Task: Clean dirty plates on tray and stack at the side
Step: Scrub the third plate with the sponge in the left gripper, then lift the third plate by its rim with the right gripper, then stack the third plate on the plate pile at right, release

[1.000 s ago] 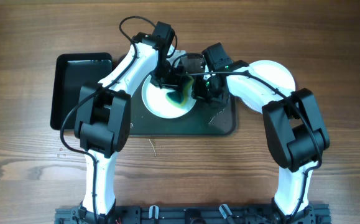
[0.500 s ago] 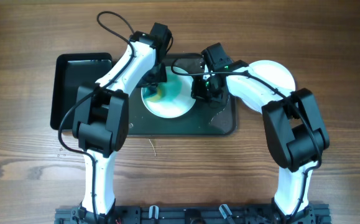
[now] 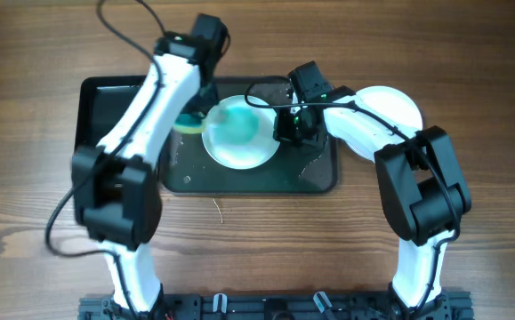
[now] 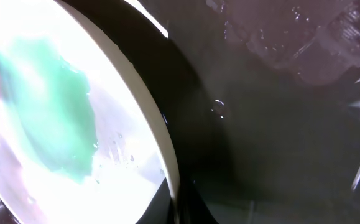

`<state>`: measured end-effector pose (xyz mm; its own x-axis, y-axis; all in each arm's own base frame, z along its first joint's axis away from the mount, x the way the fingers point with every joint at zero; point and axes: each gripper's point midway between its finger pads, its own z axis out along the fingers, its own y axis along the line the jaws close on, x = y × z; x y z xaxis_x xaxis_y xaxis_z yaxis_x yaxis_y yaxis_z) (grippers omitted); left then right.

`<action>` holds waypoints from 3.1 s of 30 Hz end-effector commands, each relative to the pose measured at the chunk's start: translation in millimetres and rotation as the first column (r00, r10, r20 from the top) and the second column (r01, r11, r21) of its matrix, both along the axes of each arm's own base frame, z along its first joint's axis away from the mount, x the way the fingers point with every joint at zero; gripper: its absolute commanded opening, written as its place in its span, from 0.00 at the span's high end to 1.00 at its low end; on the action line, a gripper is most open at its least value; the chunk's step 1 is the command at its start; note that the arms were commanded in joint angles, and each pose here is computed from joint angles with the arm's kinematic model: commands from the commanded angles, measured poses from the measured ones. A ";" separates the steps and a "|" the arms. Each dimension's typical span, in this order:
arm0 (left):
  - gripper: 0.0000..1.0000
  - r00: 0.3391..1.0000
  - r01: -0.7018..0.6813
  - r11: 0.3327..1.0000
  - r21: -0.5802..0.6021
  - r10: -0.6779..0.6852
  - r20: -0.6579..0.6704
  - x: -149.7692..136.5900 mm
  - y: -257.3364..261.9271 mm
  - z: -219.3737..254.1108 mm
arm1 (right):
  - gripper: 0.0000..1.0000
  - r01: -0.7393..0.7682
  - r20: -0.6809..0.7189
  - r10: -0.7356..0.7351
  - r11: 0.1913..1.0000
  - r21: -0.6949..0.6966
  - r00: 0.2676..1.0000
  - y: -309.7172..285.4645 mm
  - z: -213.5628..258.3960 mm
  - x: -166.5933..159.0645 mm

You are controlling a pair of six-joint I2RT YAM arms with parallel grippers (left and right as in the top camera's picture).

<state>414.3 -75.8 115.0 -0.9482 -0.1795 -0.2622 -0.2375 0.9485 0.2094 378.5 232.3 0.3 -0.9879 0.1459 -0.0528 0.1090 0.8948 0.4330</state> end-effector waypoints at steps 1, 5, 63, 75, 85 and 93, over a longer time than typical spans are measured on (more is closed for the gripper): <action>0.96 0.997 -0.043 0.999 0.010 0.042 0.068 -5.0 14.4 35.1 | 0.95 -0.028 -0.020 0.027 0.998 -0.054 0.999 -11.2 -9.6 -11.6; 0.96 0.998 -0.047 0.997 -0.053 0.048 0.033 -12.1 14.8 35.9 | 0.96 -0.036 0.063 0.043 0.994 -0.107 0.997 -16.7 17.4 -6.8; 0.96 0.997 -0.066 0.985 -0.162 0.072 0.034 -5.2 11.6 32.7 | 0.96 0.181 0.583 0.328 0.741 -0.647 0.743 -12.2 179.0 -45.7; 0.96 0.997 -0.066 0.985 -0.162 0.072 0.033 -5.3 11.6 32.7 | 0.96 -0.044 0.261 0.040 0.999 0.010 0.965 -51.6 151.0 -17.1; 0.96 0.997 -0.065 0.984 -0.163 0.072 0.034 -5.1 11.5 32.7 | 0.96 0.435 0.149 -0.409 0.864 -0.254 0.900 -263.8 125.6 -18.3; 0.96 0.997 -0.065 0.984 -0.164 0.072 0.037 -4.5 11.4 32.8 | 0.96 0.529 0.212 -0.487 0.742 -0.412 0.847 -322.9 119.6 -21.1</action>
<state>407.3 -63.9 139.4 -0.9309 -0.2730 -0.2425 -0.2968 0.9526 0.0673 360.5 -75.4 115.3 -0.7705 0.5807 -0.2631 0.5702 0.8123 0.1228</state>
